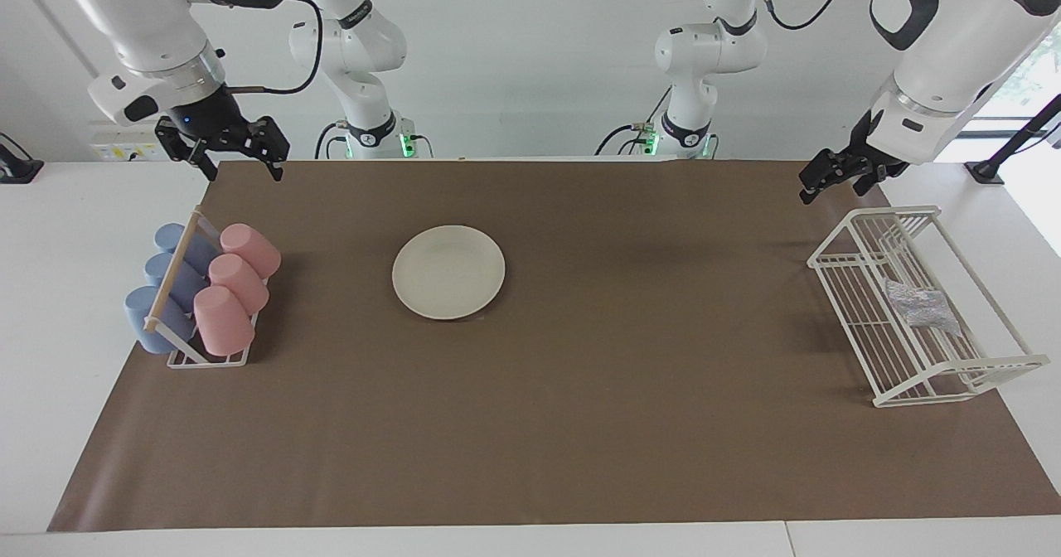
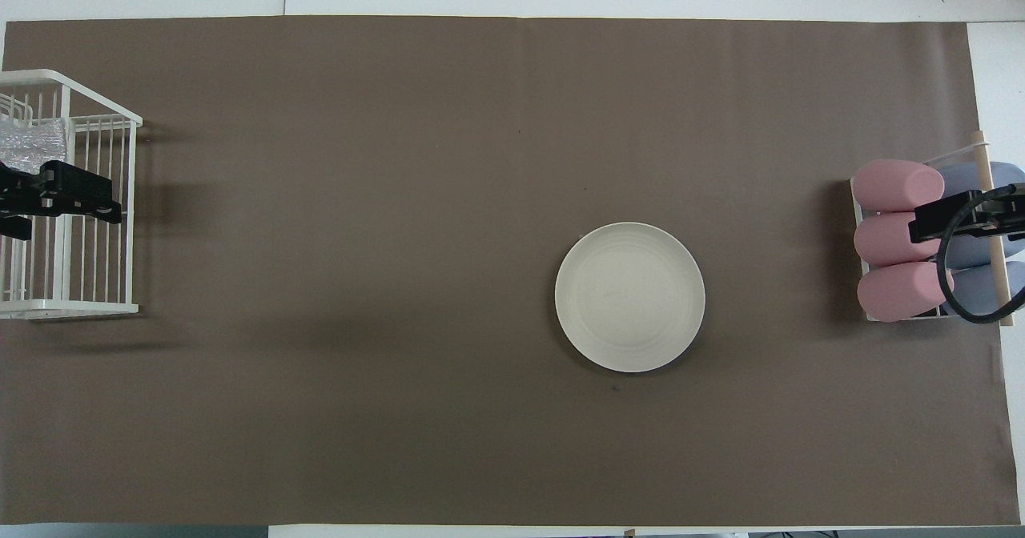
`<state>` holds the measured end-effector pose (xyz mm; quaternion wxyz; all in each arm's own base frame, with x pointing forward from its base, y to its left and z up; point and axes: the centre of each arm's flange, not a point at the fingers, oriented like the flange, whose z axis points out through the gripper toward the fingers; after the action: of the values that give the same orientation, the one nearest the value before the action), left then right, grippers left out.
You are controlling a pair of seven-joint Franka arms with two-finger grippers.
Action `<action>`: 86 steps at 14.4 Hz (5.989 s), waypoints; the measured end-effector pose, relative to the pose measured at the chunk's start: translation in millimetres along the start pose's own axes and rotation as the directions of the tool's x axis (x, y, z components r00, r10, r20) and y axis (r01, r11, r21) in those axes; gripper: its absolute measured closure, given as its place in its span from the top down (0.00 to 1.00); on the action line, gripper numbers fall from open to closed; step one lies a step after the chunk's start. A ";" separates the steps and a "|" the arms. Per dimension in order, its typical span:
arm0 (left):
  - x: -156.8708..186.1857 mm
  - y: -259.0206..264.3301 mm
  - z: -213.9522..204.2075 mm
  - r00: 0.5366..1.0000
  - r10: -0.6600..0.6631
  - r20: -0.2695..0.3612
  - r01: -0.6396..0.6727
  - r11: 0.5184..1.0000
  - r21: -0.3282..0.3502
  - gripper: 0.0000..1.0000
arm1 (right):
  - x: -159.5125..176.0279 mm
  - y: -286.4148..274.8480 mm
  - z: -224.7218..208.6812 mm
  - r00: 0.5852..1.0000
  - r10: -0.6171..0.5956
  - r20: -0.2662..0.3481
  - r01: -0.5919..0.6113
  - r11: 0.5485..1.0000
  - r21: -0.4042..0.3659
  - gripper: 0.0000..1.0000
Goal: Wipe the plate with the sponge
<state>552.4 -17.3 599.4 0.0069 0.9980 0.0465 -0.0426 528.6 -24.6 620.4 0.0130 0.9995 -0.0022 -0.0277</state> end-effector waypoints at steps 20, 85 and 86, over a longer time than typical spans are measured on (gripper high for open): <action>58.8 40.1 134.8 0.991 0.002 -0.135 0.083 0.780 0.621 1.00 | -4.6 -44.9 9.6 0.993 0.117 0.014 -0.117 0.993 -0.008 1.00; -160.7 98.4 144.2 0.981 0.164 -0.103 -0.128 0.148 -0.981 0.04 | -89.7 -478.2 23.2 0.128 0.932 0.339 -0.992 0.127 0.024 1.00; -160.5 98.4 144.4 0.981 0.163 -0.102 -0.126 0.146 -0.981 0.04 | -94.7 -480.1 27.0 0.132 0.932 0.339 -0.991 0.132 0.025 1.00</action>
<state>390.2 -132.6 470.3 0.6551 0.7547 -0.0328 -0.0158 434.3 455.1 586.1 -0.0951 0.7388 -0.6537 -0.1331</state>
